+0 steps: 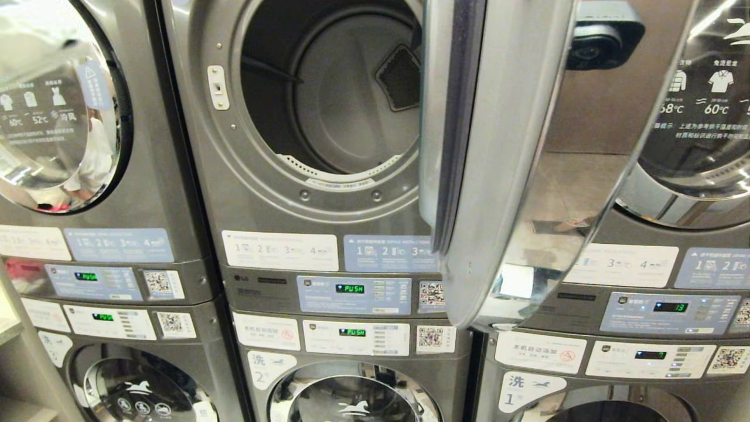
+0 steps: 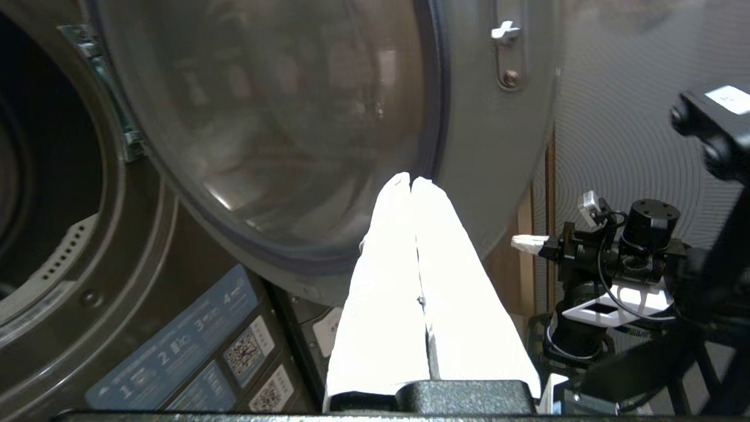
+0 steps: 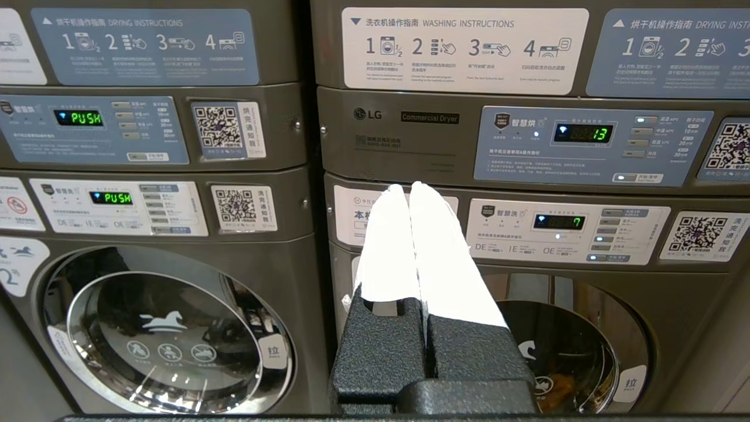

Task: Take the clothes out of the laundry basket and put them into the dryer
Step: Open the dryer

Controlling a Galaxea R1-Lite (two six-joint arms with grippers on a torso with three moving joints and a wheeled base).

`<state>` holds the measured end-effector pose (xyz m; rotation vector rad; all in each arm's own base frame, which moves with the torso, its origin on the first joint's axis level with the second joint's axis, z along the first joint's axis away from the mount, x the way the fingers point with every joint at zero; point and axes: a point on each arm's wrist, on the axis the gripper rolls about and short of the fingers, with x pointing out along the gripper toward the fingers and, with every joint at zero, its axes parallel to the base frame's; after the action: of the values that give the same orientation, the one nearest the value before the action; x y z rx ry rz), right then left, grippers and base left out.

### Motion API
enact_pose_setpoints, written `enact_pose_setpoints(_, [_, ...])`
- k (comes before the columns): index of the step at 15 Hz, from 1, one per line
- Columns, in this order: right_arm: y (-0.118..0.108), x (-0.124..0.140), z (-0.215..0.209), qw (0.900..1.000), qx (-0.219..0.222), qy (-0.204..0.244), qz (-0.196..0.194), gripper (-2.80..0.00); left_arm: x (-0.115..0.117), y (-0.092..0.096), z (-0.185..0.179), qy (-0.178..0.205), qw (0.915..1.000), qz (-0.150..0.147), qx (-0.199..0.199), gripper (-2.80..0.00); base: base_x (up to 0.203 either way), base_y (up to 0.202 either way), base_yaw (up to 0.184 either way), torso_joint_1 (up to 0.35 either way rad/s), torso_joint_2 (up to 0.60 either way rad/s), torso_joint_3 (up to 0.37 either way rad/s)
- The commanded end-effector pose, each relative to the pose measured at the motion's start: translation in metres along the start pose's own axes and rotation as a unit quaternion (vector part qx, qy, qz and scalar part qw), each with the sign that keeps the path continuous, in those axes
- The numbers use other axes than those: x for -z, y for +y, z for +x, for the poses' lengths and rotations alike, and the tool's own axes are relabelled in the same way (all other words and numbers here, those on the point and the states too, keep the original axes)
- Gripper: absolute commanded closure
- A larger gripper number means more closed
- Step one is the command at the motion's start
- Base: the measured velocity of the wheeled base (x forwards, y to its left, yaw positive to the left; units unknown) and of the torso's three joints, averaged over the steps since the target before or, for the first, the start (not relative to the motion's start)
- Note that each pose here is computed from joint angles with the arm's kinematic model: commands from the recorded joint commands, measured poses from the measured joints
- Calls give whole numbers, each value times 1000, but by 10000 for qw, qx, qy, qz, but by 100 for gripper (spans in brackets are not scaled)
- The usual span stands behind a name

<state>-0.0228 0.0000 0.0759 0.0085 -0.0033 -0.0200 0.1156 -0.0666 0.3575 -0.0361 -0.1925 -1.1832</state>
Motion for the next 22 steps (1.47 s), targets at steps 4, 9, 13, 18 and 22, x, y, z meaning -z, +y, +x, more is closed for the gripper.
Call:
enact_pose_setpoints(4, [0, 0, 0, 10000, 0, -10, 4, 0, 6, 25, 68, 169, 9974, -323, 618, 0, 0, 0, 0, 0, 0, 0])
enact_pose_setpoints(9, [0, 0, 0, 10000, 0, -15, -11, 0, 11, 6, 112, 162, 9939, -498, 971, 0, 0, 0, 0, 0, 0, 0])
enact_pose_setpoints(13, [0, 0, 0, 10000, 0, -15, -12, 0, 14, 9, 129, 184, 9931, -528, 1035, 0, 0, 0, 0, 0, 0, 0])
enact_pose_setpoints(18, [0, 0, 0, 10000, 0, -15, -6, 0, 15, 11, 162, 136, 9908, -535, 1236, 0, 0, 0, 0, 0, 0, 0])
enact_pose_setpoints(22, [0, 0, 0, 10000, 0, -15, -8, 0, 24, 1, 198, 133, 9860, -593, 1555, 0, 0, 0, 0, 0, 0, 0])
